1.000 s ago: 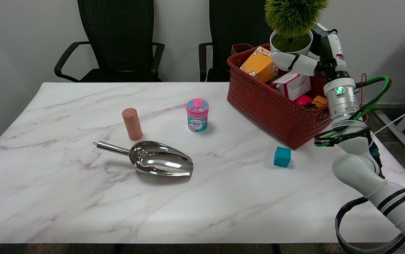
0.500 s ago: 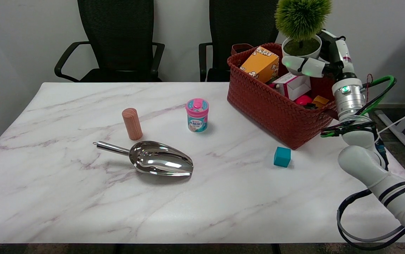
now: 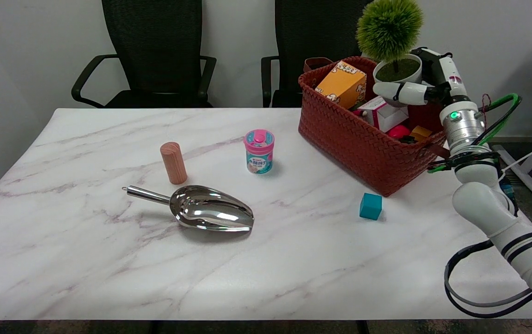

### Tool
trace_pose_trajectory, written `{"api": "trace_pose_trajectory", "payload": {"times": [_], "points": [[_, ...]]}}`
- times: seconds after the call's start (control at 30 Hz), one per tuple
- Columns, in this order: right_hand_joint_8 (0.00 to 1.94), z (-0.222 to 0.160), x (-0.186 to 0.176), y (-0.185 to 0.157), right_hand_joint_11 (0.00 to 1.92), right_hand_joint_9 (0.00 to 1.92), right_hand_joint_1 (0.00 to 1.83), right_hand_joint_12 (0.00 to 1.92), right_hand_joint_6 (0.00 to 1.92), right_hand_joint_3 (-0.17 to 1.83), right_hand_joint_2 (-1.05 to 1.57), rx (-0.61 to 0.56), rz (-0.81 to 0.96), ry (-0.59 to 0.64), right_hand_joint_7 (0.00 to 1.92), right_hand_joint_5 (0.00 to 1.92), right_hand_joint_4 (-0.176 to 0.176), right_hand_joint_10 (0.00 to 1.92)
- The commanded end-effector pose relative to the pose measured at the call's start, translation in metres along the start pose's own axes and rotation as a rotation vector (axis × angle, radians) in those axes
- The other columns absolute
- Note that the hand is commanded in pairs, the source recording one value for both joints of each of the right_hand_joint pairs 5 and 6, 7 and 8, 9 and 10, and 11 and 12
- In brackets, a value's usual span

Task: Place the potted plant into the brown storage basket.

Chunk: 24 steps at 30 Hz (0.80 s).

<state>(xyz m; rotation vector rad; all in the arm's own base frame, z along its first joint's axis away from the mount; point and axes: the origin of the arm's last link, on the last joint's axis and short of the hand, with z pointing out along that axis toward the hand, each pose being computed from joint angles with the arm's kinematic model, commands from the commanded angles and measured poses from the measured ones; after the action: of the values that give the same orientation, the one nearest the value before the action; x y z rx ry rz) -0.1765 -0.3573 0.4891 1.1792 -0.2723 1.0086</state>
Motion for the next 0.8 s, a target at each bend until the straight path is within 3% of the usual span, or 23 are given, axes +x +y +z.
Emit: {"api": "trace_pose_trajectory", "payload": {"times": [0.03, 0.4, 0.8], "points": [[0.93, 0.016, 0.002, -0.018, 0.61, 0.81, 1.18, 0.61, 0.55, 0.20, 0.66, 0.016, -0.230, -0.079, 0.93, 0.55, 0.000, 0.81], [0.93, 0.015, -0.012, -0.008, 0.61, 0.82, 1.19, 0.61, 0.54, 0.21, 0.62, -0.015, -0.259, -0.161, 0.93, 0.54, 0.000, 0.82], [0.94, 0.014, -0.012, 0.015, 0.62, 0.83, 1.19, 0.62, 0.52, 0.20, 0.61, -0.077, -0.299, -0.173, 0.94, 0.52, 0.000, 0.83]]}}
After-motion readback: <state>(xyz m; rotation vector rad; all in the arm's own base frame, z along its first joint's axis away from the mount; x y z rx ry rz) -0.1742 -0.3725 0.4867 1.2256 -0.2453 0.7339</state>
